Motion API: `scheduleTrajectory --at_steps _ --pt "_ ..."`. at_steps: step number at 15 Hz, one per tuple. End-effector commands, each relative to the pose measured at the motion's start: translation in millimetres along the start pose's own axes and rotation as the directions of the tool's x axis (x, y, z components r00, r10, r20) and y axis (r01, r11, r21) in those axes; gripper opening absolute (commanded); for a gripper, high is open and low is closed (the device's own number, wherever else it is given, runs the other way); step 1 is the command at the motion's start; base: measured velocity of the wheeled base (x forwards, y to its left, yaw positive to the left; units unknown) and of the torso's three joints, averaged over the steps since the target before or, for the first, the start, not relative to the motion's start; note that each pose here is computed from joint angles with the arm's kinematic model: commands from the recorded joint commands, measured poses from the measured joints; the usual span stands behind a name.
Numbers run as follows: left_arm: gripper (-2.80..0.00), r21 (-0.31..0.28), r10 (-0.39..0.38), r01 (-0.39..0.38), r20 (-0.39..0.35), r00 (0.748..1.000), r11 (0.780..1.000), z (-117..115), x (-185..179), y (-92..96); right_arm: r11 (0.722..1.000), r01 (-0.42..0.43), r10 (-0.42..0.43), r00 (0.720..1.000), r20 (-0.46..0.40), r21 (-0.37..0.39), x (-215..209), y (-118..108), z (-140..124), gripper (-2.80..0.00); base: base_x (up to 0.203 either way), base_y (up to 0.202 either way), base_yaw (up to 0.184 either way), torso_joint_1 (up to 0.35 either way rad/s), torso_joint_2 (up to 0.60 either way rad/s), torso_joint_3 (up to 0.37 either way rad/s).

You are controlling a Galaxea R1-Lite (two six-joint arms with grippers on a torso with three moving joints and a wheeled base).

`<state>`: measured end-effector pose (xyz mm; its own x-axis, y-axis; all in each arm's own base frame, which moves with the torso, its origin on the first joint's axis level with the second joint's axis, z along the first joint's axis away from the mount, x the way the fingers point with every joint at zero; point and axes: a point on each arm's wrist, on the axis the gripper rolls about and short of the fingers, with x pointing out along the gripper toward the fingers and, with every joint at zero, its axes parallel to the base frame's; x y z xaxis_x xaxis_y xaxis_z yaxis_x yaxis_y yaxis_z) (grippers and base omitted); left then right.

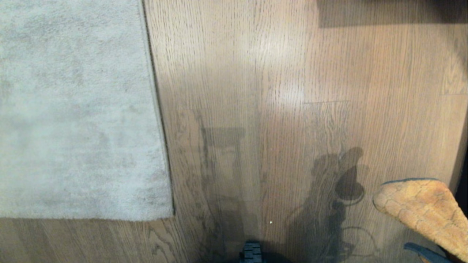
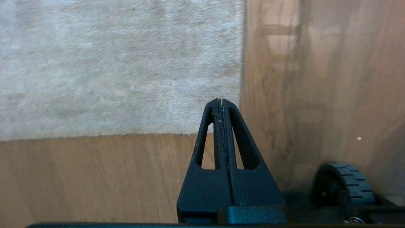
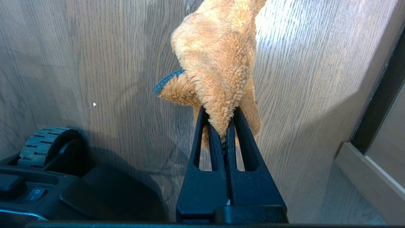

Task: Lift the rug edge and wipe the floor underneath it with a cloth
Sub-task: Lift up the carpet

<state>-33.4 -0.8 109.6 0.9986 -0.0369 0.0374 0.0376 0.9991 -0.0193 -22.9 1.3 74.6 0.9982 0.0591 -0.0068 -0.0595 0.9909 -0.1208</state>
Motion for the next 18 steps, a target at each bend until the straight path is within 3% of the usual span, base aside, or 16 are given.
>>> scheduleTrajectory --at_steps 1,5,13,18 --pt "-2.8 -0.001 -0.027 0.026 -0.025 0.999 1.0 8.1 3.5 -0.6 1.0 -0.001 0.001 1.0 -0.001 -0.001 0.1 0.0 0.1 -2.8 0.0 0.0 0.0 0.0 0.0 0.0" --pt "-2.8 0.001 -0.09 0.09 -0.095 0.991 0.996 21.6 14.4 -1.4 1.0 -0.001 0.001 1.0 -0.002 -0.001 0.1 0.0 -0.1 -2.8 0.0 0.0 0.0 0.0 0.0 0.0" --pt "-2.8 -0.008 -0.236 0.24 -0.207 0.949 0.971 38.9 51.3 -3.6 1.0 -0.001 0.001 1.0 -0.002 -0.001 0.1 0.0 -0.1 -2.8 0.0 0.0 0.0 0.0 0.0 0.0" --pt "-2.8 -0.024 -0.403 0.411 -0.258 0.878 0.911 45.7 72.0 -13.0 1.0 -0.001 0.001 1.0 -0.001 -0.001 0.1 0.0 0.1 -2.8 0.0 0.0 0.0 0.0 0.0 0.0"
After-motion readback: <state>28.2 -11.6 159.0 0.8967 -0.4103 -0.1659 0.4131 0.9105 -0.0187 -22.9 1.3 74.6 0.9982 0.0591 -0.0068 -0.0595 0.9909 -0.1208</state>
